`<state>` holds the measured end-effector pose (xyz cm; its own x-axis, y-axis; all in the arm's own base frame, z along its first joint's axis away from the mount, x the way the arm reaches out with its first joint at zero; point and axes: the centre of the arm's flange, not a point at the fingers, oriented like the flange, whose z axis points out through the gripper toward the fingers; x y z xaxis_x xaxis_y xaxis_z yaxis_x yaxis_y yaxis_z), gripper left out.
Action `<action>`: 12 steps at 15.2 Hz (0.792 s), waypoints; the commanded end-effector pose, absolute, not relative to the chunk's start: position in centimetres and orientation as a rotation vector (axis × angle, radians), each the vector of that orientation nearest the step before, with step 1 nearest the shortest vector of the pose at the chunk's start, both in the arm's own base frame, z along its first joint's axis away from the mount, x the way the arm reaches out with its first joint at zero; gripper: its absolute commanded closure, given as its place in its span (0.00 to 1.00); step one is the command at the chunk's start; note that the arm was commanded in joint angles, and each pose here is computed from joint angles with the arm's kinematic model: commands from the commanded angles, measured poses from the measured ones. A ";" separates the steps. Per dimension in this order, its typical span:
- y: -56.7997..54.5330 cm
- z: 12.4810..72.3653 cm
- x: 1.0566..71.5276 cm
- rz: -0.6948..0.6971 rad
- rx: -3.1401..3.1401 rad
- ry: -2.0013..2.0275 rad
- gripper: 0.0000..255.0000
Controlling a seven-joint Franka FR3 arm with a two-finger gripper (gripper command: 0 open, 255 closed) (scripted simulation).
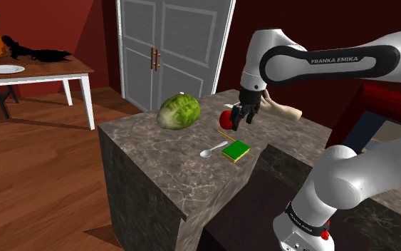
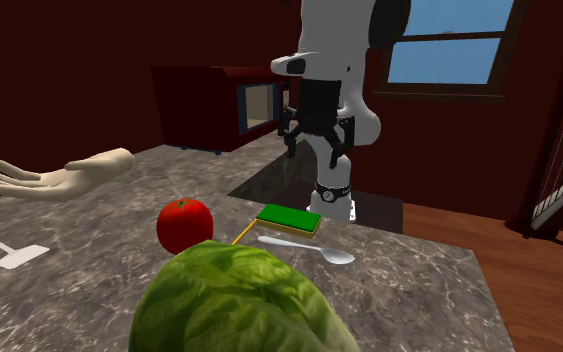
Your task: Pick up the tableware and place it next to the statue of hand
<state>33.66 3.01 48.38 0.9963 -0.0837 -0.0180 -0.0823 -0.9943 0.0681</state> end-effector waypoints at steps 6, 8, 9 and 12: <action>7.4 42.2 36.8 0.118 3.088 -0.071 0.00; 8.8 40.5 37.9 0.159 3.091 -0.055 0.00; 9.5 39.6 38.4 0.179 3.092 -0.047 0.00; 11.6 37.2 40.0 0.241 3.095 -0.022 0.00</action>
